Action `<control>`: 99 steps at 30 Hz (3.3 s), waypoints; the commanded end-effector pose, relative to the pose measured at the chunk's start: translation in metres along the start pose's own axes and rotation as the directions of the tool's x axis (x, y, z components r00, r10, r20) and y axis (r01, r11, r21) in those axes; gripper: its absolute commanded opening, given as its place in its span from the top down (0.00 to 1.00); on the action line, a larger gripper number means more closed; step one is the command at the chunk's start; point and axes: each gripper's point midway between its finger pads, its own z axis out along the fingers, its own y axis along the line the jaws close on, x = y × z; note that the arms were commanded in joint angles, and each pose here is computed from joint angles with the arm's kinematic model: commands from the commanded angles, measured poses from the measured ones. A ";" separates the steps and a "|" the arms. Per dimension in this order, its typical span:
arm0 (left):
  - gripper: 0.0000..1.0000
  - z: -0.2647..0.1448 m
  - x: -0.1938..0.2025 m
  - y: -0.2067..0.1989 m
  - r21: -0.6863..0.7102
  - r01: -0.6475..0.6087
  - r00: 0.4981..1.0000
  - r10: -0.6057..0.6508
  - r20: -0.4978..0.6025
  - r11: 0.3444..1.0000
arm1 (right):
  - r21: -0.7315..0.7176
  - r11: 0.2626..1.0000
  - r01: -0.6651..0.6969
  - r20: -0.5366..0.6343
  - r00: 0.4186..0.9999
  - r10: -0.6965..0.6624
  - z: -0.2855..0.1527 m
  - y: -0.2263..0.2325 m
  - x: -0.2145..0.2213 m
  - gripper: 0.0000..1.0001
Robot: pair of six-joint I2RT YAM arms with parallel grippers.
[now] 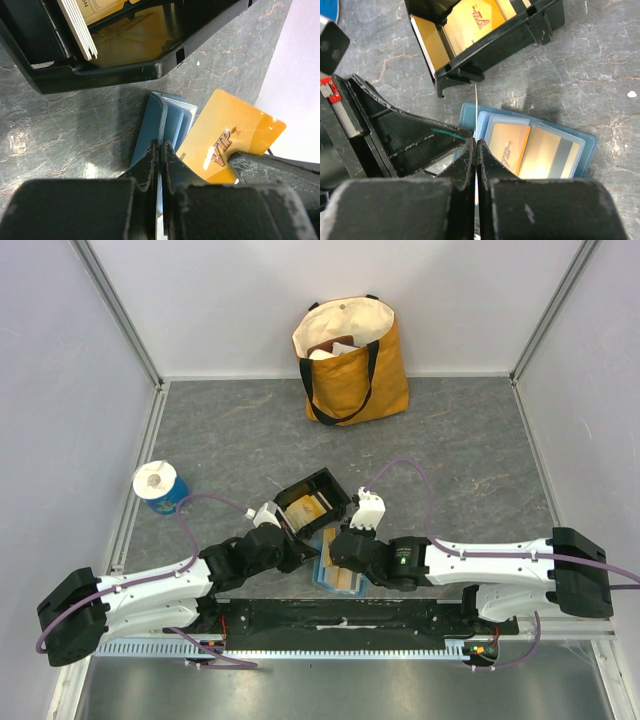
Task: Put the credit cards into the card holder
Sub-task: Turn over the card slot in the card holder, then insert the credit card into the card holder.
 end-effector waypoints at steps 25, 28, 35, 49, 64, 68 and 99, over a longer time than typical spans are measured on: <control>0.98 0.005 -0.009 0.099 -0.114 0.210 0.970 -0.192 0.150 0.971 | -0.217 0.968 -0.130 -0.206 0.975 0.085 0.010 -0.017 0.025 1.00; 0.98 0.005 -0.008 0.098 -0.119 0.199 0.972 -0.181 0.147 0.973 | -0.223 0.961 -0.167 -0.236 0.965 0.113 0.014 -0.025 0.027 1.00; 0.98 0.006 -0.007 0.099 -0.129 0.194 0.974 -0.176 0.140 0.972 | -0.244 0.949 -0.201 -0.329 0.938 0.114 0.025 -0.030 0.050 1.00; 0.98 0.006 -0.008 0.103 -0.163 0.168 0.979 -0.145 0.145 0.972 | -0.178 0.967 -0.182 -0.342 0.933 0.112 0.030 -0.062 0.052 1.00; 0.98 0.010 -0.004 0.104 -0.185 0.160 0.982 -0.137 0.131 0.970 | -0.215 0.959 -0.185 -0.436 0.897 0.075 0.036 -0.055 0.075 1.00; 0.98 0.010 -0.004 0.103 -0.184 0.160 0.982 -0.138 0.126 0.970 | -0.224 0.953 -0.204 -0.455 0.886 0.083 0.037 -0.055 0.081 1.00; 0.98 0.009 -0.004 0.104 -0.180 0.169 0.981 -0.147 0.130 0.969 | -0.100 0.988 -0.120 -0.372 0.925 0.075 0.036 -0.073 0.059 0.45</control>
